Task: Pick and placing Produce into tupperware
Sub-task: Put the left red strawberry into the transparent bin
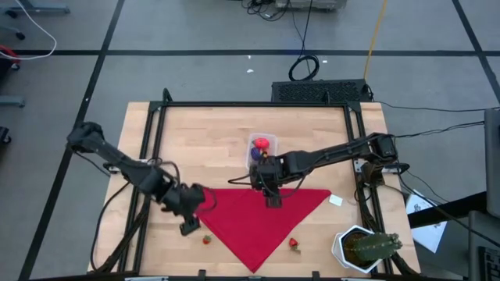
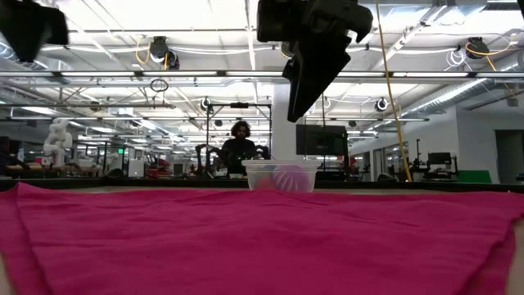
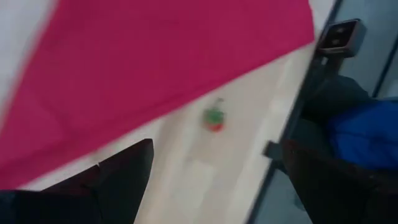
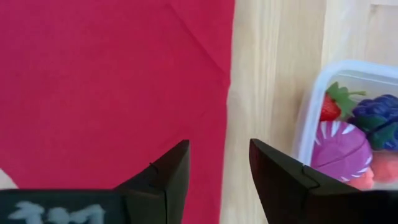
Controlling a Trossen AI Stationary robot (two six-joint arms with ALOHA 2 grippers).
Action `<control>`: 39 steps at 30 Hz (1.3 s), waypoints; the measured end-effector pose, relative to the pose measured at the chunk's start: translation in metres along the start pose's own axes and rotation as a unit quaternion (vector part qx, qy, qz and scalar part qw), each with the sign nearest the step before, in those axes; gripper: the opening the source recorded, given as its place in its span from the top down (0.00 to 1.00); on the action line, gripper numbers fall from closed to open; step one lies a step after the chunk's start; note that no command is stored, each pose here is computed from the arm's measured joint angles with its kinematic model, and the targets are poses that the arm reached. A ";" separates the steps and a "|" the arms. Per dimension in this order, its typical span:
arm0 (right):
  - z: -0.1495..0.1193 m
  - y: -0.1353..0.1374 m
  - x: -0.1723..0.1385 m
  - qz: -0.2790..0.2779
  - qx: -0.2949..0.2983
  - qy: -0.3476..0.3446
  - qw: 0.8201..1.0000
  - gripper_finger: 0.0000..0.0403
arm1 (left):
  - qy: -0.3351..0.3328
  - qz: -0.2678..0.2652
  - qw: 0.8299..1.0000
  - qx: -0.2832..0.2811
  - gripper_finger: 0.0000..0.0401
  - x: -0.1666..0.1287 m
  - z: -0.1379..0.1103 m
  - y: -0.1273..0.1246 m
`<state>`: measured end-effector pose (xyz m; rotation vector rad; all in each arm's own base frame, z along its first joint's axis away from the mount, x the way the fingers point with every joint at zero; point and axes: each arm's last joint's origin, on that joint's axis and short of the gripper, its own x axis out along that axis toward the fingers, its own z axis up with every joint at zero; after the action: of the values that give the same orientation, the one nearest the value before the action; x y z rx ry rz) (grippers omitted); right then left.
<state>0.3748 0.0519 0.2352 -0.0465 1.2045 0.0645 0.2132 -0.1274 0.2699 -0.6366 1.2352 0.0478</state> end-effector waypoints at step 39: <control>-0.036 -0.009 -0.183 0.028 0.058 -0.314 0.947 0.61 | 0.040 0.143 0.983 -0.112 0.10 0.109 -0.050 -0.103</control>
<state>0.2762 0.0357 0.3935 0.1069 0.5693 0.0520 0.2460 -0.2691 0.2080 -0.6561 1.4038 0.4089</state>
